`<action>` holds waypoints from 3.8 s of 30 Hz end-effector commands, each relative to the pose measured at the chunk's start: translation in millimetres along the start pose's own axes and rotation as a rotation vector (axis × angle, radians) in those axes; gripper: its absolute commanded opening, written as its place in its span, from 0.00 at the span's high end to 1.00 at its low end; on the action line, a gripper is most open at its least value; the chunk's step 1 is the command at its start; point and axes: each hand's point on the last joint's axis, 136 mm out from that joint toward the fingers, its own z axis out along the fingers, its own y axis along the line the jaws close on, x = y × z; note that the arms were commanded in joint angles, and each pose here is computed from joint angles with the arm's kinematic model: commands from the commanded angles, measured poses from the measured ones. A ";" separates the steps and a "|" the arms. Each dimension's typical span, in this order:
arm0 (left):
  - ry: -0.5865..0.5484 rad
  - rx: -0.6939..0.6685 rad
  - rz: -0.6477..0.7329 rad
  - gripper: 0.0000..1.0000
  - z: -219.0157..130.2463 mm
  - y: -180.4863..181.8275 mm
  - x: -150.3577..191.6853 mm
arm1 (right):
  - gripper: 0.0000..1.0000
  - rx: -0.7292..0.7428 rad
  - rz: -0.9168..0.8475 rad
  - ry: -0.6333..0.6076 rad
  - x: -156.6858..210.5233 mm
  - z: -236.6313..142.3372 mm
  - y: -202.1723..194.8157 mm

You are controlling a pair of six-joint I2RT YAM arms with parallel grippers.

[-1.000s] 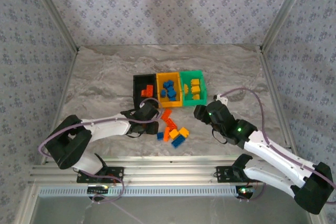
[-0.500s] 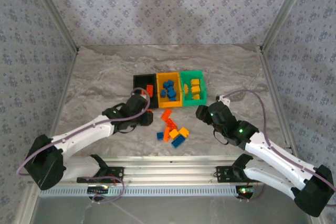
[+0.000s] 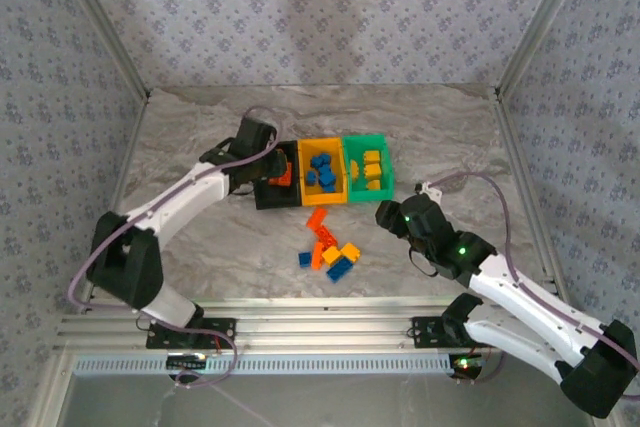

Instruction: Sort the legos into containers by color

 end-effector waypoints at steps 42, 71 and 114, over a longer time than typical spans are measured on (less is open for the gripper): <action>-0.067 0.270 -0.129 0.00 -104.4 37.5 143.2 | 0.29 0.096 -0.525 0.462 113.8 110.2 77.6; -0.052 0.212 -0.149 0.00 -85.6 56.5 157.6 | 0.68 0.183 -0.532 0.422 117.7 112.5 54.7; -0.078 0.222 -0.164 0.00 -105.1 69.2 163.7 | 0.33 -0.224 -0.384 0.113 -22.1 146.7 276.4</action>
